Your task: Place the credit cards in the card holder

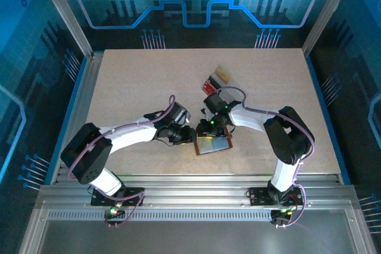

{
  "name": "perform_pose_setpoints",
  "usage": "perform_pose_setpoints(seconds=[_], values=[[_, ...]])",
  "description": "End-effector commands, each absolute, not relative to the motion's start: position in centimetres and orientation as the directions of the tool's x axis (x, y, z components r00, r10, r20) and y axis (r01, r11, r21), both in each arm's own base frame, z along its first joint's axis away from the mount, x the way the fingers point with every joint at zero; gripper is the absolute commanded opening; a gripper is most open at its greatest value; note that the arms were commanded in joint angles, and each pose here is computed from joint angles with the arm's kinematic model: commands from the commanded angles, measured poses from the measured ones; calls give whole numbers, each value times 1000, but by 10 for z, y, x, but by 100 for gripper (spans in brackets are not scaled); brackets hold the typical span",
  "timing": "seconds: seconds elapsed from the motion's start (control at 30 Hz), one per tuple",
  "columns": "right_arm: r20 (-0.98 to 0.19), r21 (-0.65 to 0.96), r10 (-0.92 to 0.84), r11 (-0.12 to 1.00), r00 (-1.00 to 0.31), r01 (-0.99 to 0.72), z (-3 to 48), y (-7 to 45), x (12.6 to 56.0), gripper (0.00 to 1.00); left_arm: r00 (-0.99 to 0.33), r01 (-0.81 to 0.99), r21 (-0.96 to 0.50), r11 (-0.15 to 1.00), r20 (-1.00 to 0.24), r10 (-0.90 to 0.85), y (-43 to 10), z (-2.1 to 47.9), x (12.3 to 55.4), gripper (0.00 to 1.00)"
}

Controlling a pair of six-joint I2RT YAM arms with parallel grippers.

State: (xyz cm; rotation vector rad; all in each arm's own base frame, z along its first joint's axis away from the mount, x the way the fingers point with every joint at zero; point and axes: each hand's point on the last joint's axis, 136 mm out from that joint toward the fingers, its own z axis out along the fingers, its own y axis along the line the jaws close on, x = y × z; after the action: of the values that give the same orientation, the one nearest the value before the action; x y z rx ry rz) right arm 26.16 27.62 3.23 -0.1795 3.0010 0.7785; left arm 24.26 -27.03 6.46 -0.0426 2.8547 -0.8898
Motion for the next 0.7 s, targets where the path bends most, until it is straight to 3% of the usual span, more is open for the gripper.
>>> perform_pose_setpoints(seconds=[0.0, 0.13, 0.33, 0.5, 0.67], values=[[-59, 512, -142, 845, -988, -152, 36, 291, 259, 35, -989, -13, -566, 824, -114, -93, -254, 69, 236, 35], [-101, 505, -187, 837, -977, -213, 51, 297, 263, 37, -986, -31, -578, 816, -116, -120, -244, 75, 239, 37], [-194, 426, -243, 852, -951, -304, 90, 289, 282, 47, -981, -40, -589, 807, -129, -143, -237, 82, 246, 41], [-286, 207, -202, 941, -937, -266, 119, 236, 318, 48, -980, -30, -596, 802, -142, -143, -237, 86, 249, 44], [-336, -222, -204, 966, -920, -133, 138, 152, 361, 51, -982, -19, -612, 791, -139, -131, -245, 87, 256, 45]])
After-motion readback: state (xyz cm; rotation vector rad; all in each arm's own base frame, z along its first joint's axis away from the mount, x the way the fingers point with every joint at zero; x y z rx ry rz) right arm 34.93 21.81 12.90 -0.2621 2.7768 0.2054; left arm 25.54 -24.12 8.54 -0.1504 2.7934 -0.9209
